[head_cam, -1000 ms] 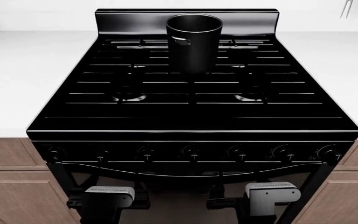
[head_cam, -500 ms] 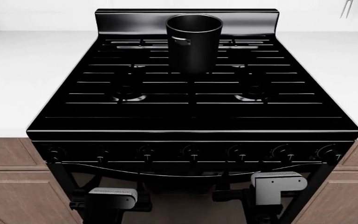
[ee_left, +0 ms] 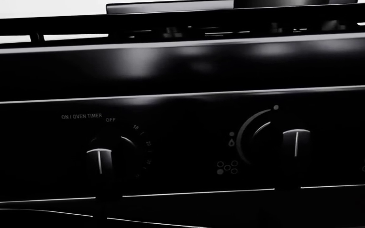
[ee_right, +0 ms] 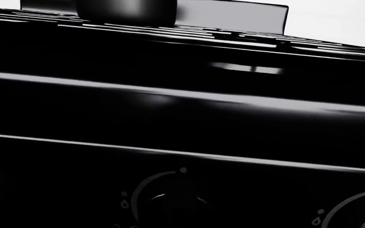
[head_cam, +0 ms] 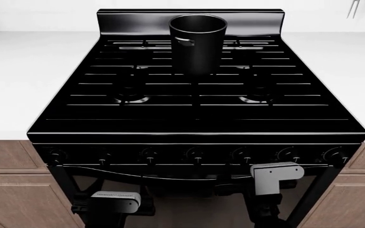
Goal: Turn on the center burner of the stove.
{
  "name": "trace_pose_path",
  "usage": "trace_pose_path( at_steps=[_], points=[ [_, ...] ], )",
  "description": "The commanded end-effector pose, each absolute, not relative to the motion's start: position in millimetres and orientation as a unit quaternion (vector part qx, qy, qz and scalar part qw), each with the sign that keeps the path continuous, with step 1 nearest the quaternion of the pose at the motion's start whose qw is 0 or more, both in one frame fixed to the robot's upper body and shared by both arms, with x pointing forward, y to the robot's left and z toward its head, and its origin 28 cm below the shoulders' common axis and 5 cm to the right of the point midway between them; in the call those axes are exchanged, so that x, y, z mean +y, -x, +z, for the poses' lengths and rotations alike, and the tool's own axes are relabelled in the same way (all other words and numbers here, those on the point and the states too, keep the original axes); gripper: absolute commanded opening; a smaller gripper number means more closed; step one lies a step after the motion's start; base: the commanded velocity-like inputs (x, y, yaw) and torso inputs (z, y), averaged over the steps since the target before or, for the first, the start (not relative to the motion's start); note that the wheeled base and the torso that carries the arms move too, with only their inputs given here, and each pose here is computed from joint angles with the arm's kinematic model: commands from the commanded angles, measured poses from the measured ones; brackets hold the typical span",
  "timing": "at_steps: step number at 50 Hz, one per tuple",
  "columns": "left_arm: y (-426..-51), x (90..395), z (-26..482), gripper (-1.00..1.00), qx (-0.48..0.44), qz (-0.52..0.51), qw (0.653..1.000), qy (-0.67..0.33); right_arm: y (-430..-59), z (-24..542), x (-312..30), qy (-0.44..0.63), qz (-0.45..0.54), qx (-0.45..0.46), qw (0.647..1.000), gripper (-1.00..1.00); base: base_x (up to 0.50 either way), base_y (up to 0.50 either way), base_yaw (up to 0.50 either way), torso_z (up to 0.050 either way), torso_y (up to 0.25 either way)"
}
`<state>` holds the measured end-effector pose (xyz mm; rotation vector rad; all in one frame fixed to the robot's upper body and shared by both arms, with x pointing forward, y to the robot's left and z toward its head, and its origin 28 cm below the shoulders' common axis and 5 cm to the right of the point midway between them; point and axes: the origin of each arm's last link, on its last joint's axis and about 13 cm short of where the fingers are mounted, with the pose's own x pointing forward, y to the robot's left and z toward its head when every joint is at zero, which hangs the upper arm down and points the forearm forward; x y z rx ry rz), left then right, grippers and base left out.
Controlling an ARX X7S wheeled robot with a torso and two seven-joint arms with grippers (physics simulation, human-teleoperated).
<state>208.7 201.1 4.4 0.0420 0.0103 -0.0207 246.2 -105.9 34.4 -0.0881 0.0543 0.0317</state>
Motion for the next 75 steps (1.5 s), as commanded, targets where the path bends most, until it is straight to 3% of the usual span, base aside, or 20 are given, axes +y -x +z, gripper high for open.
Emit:
trace_pose_path(
  at_steps=[1,3,4,75],
  points=[
    [-208.5,200.7,4.2,1.0,0.006,-0.01,1.0,-0.022,-256.6,36.0,-106.9,0.048,0.017,0.029,0.998,1.0,0.0,0.0,0.0,0.0,0.0],
    [-208.6,200.7,3.7,1.0,0.006,-0.01,1.0,-0.022,-256.5,35.8,-106.7,0.048,0.017,0.028,0.998,1.0,0.0,0.0,0.0,0.0,0.0],
    [-208.6,200.7,3.6,1.0,0.006,-0.01,1.0,-0.022,-256.1,35.7,-106.6,0.049,0.017,0.028,0.998,-1.0,0.0,0.0,0.0,0.0,0.0],
    [-207.0,199.4,2.6,1.0,0.014,-0.019,0.999,-0.026,-245.1,42.8,-117.5,0.255,0.075,0.16,0.951,-1.0,0.01,0.0,0.0,0.0,0.0]
  ],
)
